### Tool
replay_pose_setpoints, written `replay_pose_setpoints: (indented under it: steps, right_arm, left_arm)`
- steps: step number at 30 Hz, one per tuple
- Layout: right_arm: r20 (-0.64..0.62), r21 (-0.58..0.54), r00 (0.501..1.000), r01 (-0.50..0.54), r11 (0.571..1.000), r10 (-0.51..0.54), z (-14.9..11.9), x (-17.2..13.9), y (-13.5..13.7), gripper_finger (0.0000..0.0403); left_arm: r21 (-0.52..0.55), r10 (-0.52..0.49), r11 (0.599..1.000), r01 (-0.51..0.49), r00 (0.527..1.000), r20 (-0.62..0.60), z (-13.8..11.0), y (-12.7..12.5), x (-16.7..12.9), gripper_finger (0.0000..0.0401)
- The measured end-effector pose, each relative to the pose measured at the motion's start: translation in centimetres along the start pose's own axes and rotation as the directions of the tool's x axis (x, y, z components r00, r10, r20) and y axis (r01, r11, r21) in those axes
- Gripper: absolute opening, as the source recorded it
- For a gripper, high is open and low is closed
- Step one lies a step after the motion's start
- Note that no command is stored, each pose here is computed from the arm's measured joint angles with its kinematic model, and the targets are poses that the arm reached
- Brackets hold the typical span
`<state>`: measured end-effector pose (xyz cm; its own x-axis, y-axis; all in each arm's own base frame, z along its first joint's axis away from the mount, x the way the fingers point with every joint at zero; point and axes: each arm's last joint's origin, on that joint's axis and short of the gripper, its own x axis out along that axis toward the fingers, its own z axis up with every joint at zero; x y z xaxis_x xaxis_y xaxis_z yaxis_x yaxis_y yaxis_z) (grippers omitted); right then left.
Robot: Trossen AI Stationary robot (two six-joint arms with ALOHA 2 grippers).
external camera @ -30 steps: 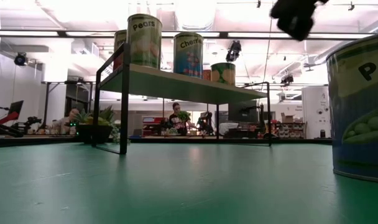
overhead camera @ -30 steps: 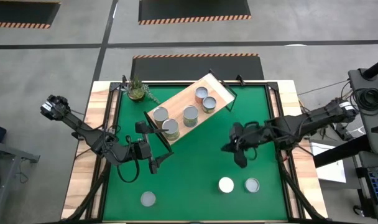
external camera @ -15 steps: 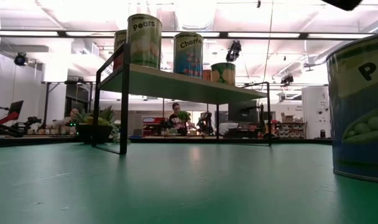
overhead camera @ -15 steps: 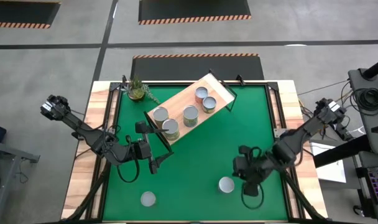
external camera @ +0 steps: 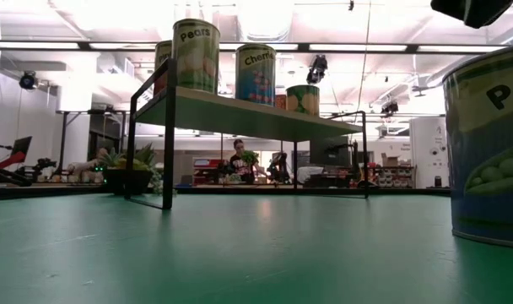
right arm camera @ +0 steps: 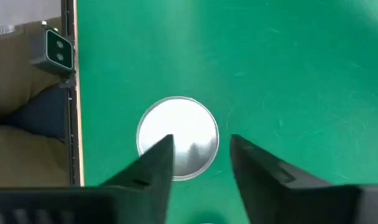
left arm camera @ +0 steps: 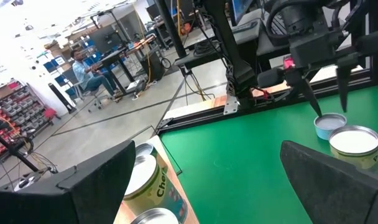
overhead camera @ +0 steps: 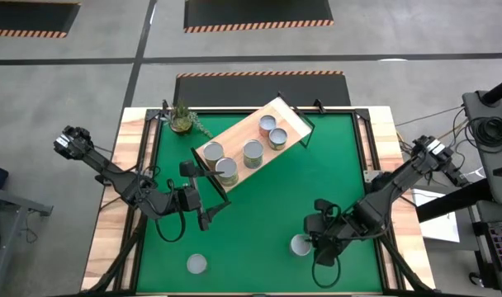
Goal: Pick and place cans onto a shelf
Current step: Put the dark blue can on the shelf
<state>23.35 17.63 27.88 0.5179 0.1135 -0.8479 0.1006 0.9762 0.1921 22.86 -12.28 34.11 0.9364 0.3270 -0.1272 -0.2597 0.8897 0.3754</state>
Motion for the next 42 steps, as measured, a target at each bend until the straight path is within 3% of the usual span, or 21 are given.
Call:
replay_pose_setpoints:
  steps: [9, 14, 28, 37, 42]
  right_arm:
    - [-0.058, -0.080, 0.998, 0.004, 0.997, -0.009, 0.0, 1.7, 0.7, 0.0310]
    - [-0.132, -0.126, 0.991, -0.022, 0.992, 0.005, -0.4, 3.1, 1.1, 0.0362]
    - [-0.223, -0.149, 0.974, -0.008, 0.989, -0.025, -1.0, 6.7, 1.6, 0.0367]
    - [-0.196, -0.116, 0.980, -0.003, 0.993, -0.020, 0.2, 6.8, 1.1, 0.0290]
    - [-0.162, -0.094, 0.987, -0.023, 0.995, 0.008, 1.5, 5.5, 0.9, 0.0289]
  left_arm:
    - [0.001, 0.000, 1.000, 0.000, 1.000, 0.002, 0.0, 0.0, 0.0, 0.0382]
    - [0.001, 0.000, 1.000, 0.000, 1.000, 0.002, 0.0, 0.0, 0.0, 0.0382]
    - [-0.002, 0.001, 1.000, -0.001, 1.000, 0.004, 0.1, 0.0, 0.0, 0.0382]
    - [-0.002, 0.001, 1.000, -0.001, 1.000, 0.004, 0.1, 0.0, 0.0, 0.0382]
    - [-0.001, 0.001, 1.000, -0.001, 1.000, 0.004, 0.1, 0.0, 0.0, 0.0382]
